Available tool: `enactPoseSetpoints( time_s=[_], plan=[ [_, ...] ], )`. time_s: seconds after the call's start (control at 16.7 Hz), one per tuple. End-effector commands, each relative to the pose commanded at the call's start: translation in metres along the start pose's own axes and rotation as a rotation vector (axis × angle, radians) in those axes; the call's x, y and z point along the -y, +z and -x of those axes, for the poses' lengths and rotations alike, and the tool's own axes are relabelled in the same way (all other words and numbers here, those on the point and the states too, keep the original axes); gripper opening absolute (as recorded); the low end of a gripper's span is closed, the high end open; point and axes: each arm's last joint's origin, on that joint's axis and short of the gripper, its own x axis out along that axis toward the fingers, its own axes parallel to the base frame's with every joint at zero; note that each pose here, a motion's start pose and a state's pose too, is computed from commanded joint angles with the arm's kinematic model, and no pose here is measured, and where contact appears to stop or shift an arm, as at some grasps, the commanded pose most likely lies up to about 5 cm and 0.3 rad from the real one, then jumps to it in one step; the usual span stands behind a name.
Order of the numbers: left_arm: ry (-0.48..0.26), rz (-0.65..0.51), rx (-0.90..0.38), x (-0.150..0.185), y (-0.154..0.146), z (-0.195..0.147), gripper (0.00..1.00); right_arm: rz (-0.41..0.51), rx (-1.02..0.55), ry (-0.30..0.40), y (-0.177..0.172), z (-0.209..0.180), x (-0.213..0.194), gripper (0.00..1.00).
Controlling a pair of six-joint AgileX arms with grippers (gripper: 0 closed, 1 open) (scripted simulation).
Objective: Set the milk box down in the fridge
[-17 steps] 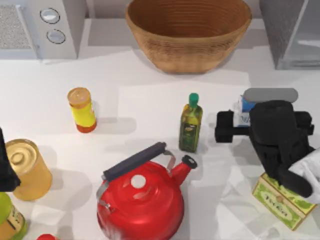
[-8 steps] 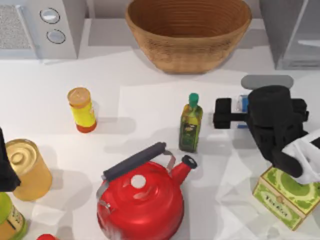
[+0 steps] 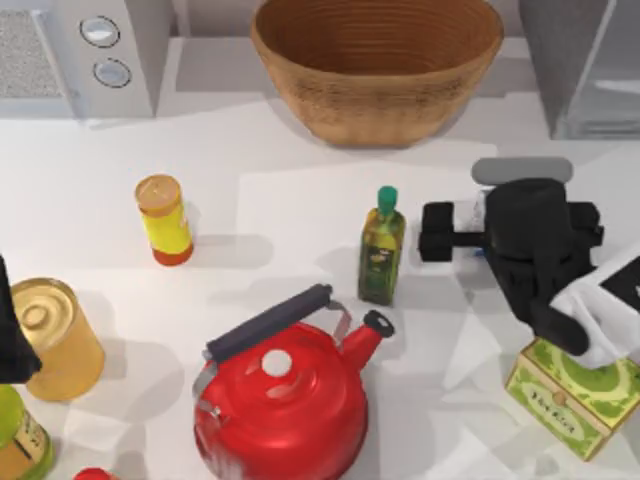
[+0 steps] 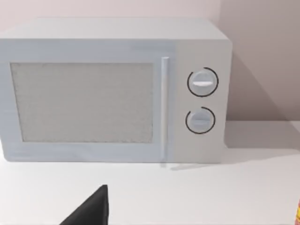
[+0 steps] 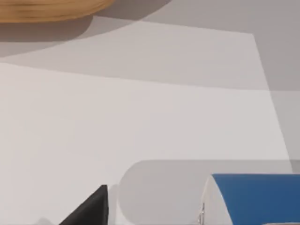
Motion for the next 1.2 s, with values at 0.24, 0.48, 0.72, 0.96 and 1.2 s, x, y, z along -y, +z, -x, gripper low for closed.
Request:
enactPoseSetpoints(
  time_s=[0.24, 0.48, 0.72, 0.96, 1.2],
  plan=[
    [0.000, 0.000, 0.000, 0.0000, 0.0000, 0.0000, 1.00, 0.000, 0.000, 0.000, 0.0000, 0.0000, 0.0000, 0.77],
    [0.000, 0.000, 0.000, 0.0000, 0.0000, 0.0000, 1.00, 0.000, 0.000, 0.000, 0.0000, 0.0000, 0.0000, 0.47],
    [0.000, 0.000, 0.000, 0.0000, 0.0000, 0.0000, 1.00, 0.000, 0.000, 0.000, 0.0000, 0.0000, 0.0000, 0.17],
    [0.000, 0.000, 0.000, 0.0000, 0.0000, 0.0000, 1.00, 0.000, 0.000, 0.000, 0.0000, 0.0000, 0.0000, 0.00],
    [0.000, 0.000, 0.000, 0.0000, 0.0000, 0.0000, 1.00, 0.000, 0.000, 0.000, 0.0000, 0.0000, 0.0000, 0.00]
  ],
)
